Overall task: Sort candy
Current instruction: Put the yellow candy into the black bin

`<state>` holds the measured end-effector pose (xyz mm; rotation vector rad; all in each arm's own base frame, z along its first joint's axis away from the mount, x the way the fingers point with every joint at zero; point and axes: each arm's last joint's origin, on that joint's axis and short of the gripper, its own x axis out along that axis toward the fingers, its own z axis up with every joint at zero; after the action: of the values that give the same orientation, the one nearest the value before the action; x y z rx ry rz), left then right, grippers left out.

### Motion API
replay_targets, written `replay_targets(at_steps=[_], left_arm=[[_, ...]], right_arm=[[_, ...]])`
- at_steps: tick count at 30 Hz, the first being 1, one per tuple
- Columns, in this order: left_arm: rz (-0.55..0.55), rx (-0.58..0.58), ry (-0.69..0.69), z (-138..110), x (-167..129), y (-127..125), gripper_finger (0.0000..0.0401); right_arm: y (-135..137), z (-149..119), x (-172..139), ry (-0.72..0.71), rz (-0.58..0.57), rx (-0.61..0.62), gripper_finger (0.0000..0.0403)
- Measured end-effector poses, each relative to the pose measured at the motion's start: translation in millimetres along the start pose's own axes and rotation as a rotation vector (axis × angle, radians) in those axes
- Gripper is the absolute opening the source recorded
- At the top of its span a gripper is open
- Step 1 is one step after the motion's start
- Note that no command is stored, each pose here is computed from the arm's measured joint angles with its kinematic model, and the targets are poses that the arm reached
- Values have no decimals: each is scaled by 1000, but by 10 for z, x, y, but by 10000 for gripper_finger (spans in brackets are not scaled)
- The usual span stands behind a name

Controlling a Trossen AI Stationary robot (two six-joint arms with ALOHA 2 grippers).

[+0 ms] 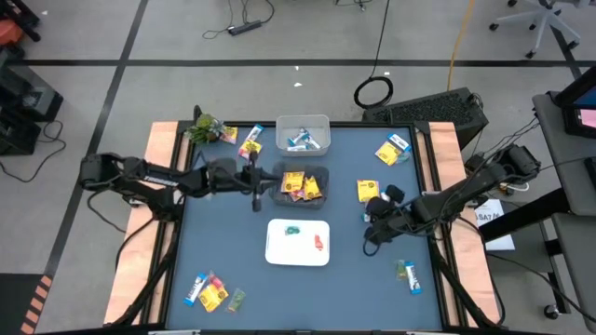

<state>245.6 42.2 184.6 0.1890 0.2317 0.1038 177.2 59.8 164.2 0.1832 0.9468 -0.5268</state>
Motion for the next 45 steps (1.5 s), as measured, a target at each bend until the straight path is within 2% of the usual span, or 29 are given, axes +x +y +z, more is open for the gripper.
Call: replay_targets(at_steps=[7,12,15,19,25,31,37,41,45], left_arm=[[-33,14,-50,38,-11,-104,44],[-35,19,-47,35,-11,-110,45],[-36,19,-45,34,-11,-110,45],[-36,19,-41,29,-11,-110,45],[-40,19,-24,13,-11,-112,45],[-40,19,-22,10,-11,-113,45],[-40,19,-21,10,-11,-113,45],[-39,19,-21,10,-10,-113,45],[-39,19,-21,10,-10,-113,45]], right_arm=[[1,30,-62,118,38,-68,162],[-52,21,14,175,-6,-94,218],[-69,18,80,224,-15,-133,238],[-73,17,189,297,-1,-169,242],[-48,50,316,320,36,-178,200],[-26,74,313,315,72,-192,111],[65,253,219,273,140,-204,27],[113,451,150,174,129,-251,5],[54,688,158,19,18,-224,6]])
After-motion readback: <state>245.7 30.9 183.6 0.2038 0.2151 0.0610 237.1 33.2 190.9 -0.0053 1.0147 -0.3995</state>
